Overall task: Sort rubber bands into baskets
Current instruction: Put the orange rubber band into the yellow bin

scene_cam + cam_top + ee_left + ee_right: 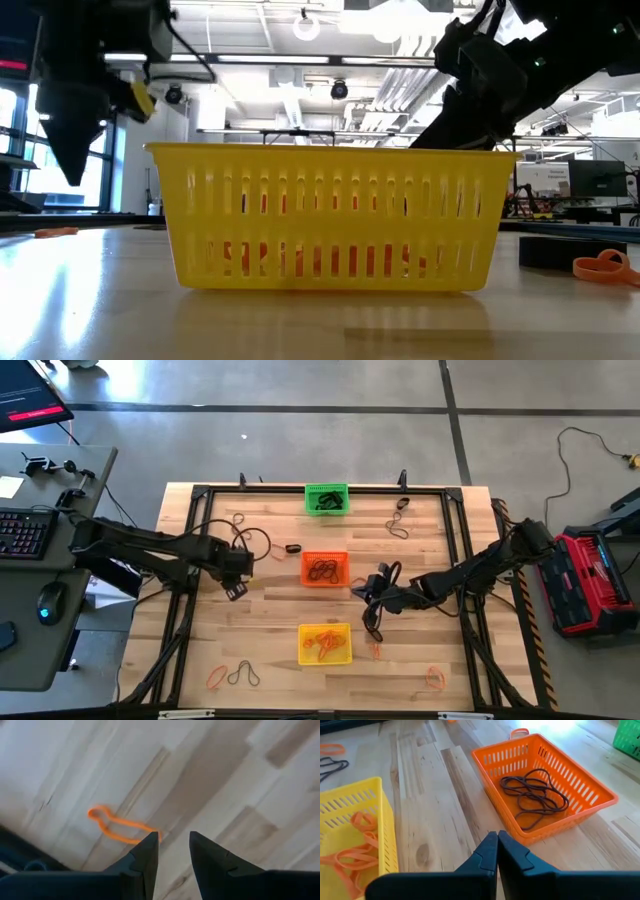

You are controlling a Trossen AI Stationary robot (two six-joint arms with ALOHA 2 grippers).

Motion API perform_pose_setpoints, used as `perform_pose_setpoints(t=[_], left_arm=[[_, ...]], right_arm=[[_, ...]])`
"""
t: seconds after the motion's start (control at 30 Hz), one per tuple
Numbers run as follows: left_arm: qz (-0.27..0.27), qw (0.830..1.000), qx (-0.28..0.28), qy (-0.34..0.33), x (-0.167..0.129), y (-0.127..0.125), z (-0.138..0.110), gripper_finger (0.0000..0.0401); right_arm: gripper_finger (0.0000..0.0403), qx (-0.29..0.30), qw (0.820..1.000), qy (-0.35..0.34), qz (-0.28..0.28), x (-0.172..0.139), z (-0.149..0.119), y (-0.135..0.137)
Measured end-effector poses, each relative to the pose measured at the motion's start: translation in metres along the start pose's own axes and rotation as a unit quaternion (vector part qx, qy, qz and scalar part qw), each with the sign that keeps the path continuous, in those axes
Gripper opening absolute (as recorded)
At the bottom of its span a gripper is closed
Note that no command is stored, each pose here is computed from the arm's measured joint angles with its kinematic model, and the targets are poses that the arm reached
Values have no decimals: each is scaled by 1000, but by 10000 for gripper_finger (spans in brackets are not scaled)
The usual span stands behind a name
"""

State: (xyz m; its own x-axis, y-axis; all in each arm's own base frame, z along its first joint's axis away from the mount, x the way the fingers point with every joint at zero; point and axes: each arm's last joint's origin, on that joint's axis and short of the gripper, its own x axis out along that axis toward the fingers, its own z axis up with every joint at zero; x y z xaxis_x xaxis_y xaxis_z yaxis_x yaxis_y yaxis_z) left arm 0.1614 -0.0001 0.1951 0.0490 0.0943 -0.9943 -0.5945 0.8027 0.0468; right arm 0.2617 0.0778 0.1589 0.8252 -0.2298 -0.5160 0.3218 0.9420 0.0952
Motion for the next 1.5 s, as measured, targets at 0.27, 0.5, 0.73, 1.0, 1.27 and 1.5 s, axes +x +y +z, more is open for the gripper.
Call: perform_pose_setpoints(t=[0.27, 0.5, 0.73, 1.0, 1.27, 1.5], left_arm=[[6, 998, -39, 43, 21, 17, -4, 104], [-22, 996, -57, 62, 32, 23, -3, 104], [-22, 995, -53, 75, 49, 24, -1, 104], [-3, 993, -46, 105, 63, 20, 4, 104], [16, 995, -3, 94, 63, 12, 6, 99], [38, 997, 49, 48, 54, -7, 5, 51]], right_arm=[[0, 8, 1000, -4, 2, 0, 1, 0], [0, 6, 1000, -7, 4, 0, 2, 1], [0, 7, 1000, -7, 6, 0, 2, 1], [0, 7, 1000, -5, 11, 0, 2, 2], [0, 7, 1000, -5, 11, 0, 2, 2], [0, 8, 1000, -7, 12, 0, 2, 2]])
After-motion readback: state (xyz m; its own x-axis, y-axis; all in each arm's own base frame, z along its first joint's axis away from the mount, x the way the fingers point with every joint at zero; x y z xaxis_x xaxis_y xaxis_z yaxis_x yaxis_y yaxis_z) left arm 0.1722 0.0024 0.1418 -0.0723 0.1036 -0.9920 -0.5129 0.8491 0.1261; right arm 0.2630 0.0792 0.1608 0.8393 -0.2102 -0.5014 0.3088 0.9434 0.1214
